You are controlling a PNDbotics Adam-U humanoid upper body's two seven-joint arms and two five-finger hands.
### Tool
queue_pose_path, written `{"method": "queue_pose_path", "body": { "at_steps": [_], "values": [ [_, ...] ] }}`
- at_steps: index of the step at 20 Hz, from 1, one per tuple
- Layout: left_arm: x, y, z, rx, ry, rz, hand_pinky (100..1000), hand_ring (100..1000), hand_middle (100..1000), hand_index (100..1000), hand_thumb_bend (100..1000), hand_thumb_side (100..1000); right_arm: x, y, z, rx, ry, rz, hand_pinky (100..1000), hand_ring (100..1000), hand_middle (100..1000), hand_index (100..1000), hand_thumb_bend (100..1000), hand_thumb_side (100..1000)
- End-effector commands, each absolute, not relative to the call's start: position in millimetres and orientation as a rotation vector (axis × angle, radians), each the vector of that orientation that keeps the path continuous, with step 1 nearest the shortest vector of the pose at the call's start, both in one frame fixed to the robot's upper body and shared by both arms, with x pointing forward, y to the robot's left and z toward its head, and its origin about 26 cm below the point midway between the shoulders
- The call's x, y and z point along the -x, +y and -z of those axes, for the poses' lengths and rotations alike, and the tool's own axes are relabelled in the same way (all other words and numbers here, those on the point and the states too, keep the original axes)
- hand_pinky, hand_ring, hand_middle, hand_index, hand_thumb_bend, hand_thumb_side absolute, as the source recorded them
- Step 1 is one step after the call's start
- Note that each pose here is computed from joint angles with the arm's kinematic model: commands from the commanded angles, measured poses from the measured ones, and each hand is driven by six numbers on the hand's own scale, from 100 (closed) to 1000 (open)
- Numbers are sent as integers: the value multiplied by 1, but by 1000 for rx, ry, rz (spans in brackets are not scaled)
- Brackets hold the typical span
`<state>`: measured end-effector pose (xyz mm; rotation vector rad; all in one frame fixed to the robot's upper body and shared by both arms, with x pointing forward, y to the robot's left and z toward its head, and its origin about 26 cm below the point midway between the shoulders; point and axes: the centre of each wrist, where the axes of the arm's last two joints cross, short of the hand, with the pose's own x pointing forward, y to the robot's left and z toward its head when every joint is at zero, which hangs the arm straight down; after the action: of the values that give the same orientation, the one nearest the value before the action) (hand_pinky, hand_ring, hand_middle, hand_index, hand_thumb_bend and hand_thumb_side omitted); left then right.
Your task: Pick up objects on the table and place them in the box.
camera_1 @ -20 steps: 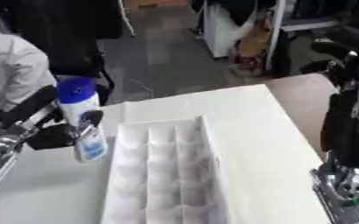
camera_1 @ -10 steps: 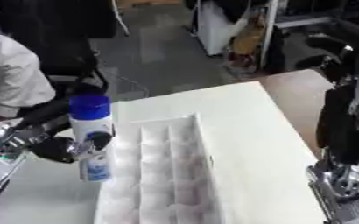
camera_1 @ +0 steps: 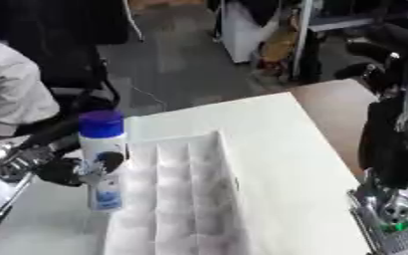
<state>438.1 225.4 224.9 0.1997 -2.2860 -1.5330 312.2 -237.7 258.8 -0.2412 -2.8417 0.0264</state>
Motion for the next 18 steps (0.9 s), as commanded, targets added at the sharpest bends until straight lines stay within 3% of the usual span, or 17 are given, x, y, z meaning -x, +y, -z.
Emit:
{"method": "queue_pose_path", "body": {
  "at_steps": [1,4,9,13,15,16,17,18],
  "values": [
    [-440,229,-242,-252,-2338,1506,519,522,719,827,100,1000,-309,-235,-268,224,-2877,-32,495,665,690,765,100,865],
    [-441,227,-242,-260,-2357,1487,592,620,804,894,111,1000,-309,-234,-269,217,-2883,-32,495,665,690,765,100,865],
    [-443,224,-244,-256,-2384,1475,640,684,859,945,197,1000,-310,-233,-271,207,-2890,-30,495,665,690,765,100,865],
    [-444,224,-244,-264,-2377,1481,695,742,902,989,352,1000,-310,-232,-272,203,-2895,-29,495,665,690,765,100,866],
    [-444,224,-244,-269,-2370,1489,742,778,934,1000,490,1000,-310,-231,-272,201,-2897,-28,495,665,690,765,100,866],
    [-445,224,-244,-270,-2366,1491,784,806,960,1000,601,1000,-310,-231,-273,200,-2897,-29,495,665,690,765,100,866],
    [-445,223,-244,-269,-2362,1492,770,798,952,1000,568,1000,-310,-231,-273,200,-2897,-29,495,665,690,765,100,866],
    [-446,223,-244,-269,-2356,1494,820,832,983,1000,696,1000,-310,-231,-273,200,-2897,-29,495,665,690,765,100,866]
  ]
}}
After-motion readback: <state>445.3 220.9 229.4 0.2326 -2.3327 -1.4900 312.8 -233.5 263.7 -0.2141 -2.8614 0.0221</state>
